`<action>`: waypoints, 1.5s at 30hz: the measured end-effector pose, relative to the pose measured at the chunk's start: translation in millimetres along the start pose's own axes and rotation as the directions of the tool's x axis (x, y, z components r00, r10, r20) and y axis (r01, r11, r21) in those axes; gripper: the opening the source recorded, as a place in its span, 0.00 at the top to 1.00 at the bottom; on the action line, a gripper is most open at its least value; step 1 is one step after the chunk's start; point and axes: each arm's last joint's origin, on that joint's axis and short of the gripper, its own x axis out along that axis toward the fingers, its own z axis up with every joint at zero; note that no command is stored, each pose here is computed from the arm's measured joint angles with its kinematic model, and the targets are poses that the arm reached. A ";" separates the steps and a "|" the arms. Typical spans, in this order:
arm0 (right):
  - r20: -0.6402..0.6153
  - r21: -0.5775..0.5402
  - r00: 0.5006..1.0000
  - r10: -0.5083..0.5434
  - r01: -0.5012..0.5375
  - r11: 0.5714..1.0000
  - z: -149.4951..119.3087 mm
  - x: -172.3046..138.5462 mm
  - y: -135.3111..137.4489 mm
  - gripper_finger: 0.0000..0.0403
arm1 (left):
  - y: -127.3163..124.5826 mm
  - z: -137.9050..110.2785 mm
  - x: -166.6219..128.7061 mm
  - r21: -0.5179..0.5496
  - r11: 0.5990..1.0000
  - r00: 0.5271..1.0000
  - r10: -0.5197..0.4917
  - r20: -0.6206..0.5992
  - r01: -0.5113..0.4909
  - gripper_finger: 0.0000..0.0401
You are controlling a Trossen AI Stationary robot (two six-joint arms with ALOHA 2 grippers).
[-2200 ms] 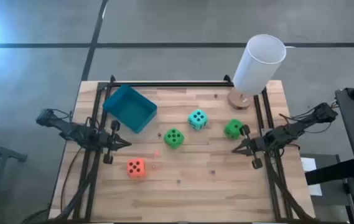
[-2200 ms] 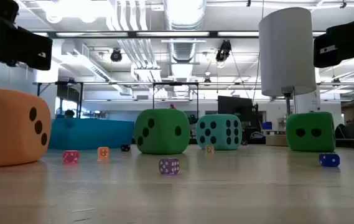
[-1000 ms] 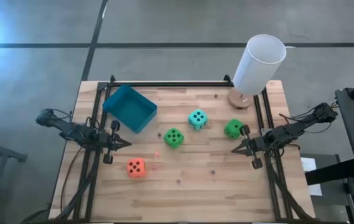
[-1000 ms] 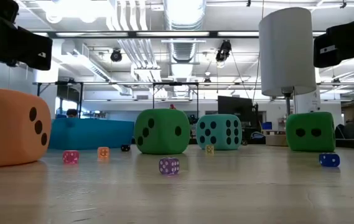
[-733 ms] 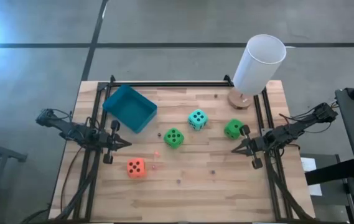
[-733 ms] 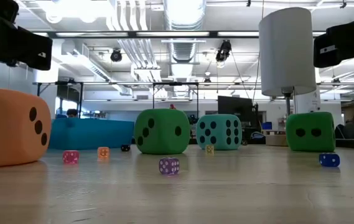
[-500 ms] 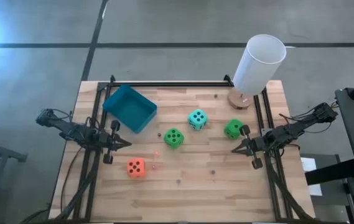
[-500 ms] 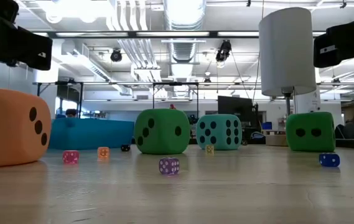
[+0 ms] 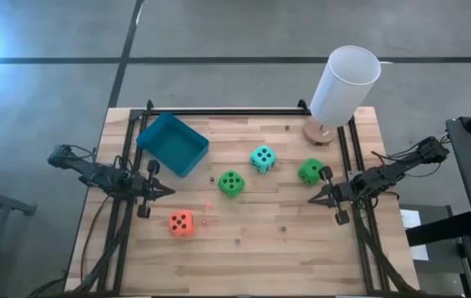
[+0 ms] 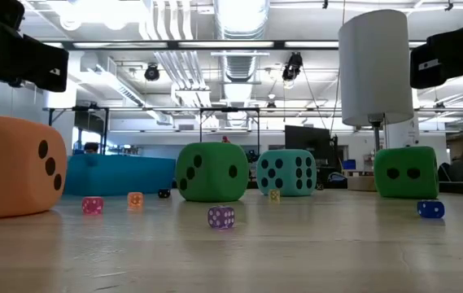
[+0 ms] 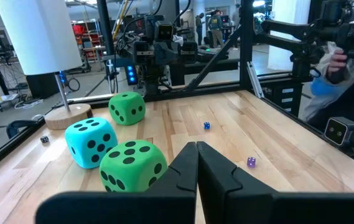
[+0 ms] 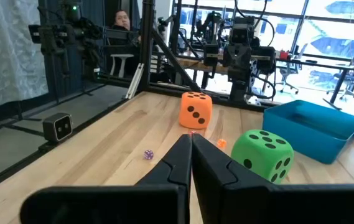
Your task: Pick & Place Dice
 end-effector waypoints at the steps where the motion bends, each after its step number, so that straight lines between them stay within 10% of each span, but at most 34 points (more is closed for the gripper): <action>1: 0.000 0.000 1.000 0.000 0.000 1.000 0.1 0.0 0.0 0.98 | 0.0 -0.1 0.0 0.000 1.000 1.000 0.000 0.000 0.000 0.99; 23: 0.319 0.052 0.948 -0.016 0.000 0.999 35.7 -5.4 -2.7 0.98 | 0.0 -0.1 0.0 0.000 1.000 1.000 0.000 -0.001 0.000 0.99; 45: 0.167 -0.047 0.986 -0.014 0.022 0.999 105.4 -3.0 -6.8 0.98 | 0.0 -0.2 0.0 0.000 1.000 1.000 0.000 -0.001 0.000 0.99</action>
